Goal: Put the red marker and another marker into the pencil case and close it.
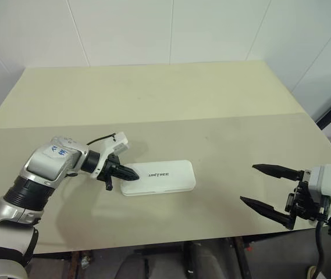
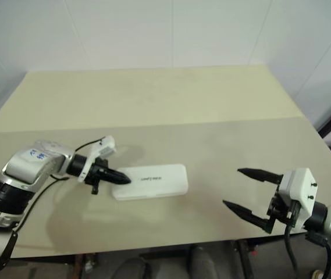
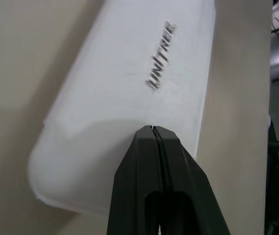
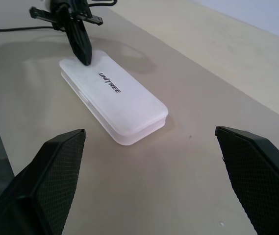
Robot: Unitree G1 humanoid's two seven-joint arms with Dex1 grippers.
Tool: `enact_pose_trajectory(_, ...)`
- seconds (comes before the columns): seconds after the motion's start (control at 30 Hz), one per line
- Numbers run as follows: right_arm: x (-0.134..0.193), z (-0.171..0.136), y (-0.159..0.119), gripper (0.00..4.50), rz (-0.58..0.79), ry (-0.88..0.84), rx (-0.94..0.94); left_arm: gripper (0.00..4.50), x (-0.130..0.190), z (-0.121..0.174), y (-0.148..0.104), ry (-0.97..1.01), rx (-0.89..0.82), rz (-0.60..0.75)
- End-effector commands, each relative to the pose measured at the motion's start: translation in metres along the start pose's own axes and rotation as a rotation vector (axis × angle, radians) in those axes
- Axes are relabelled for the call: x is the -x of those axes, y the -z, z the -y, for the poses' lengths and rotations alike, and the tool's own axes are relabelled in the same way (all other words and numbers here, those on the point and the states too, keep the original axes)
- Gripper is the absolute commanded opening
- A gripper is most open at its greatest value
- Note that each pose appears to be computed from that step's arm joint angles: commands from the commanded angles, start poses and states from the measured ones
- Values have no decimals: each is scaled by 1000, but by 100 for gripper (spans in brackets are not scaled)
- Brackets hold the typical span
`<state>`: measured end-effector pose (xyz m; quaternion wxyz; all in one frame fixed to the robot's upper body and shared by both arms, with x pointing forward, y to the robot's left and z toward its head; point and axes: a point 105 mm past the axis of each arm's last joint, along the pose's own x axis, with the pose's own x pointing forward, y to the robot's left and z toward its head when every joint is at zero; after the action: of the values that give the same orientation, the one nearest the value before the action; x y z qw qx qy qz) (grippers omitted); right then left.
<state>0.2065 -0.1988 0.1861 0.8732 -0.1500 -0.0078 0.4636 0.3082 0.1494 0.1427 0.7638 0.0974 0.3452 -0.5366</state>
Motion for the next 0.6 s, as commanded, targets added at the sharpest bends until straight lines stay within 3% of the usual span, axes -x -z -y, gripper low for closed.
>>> enact_pose_trajectory(0.03,3,4,-7,450,10,-11,32,3,14,7,-29,-25,-94,105)
enact_pose_trajectory(0.1,2,4,-7,450,10,-19,27,3,18,19,-50,5,-220,227)
enact_pose_trajectory(0.17,1,5,-6,450,2,-31,19,3,28,41,-79,101,-377,452)
enact_pose_trajectory(0.2,1,5,-5,450,-2,-45,15,3,32,41,-86,47,-402,516)
enact_pose_trajectory(0.33,-8,13,-6,450,-9,-96,31,3,32,46,-72,17,-534,609)
enact_pose_trajectory(0.43,-13,16,-6,450,-12,-138,41,63,37,54,-68,61,-630,688)
enact_pose_trajectory(0.6,-15,27,-6,450,-25,-168,65,232,52,63,-59,249,-677,801)
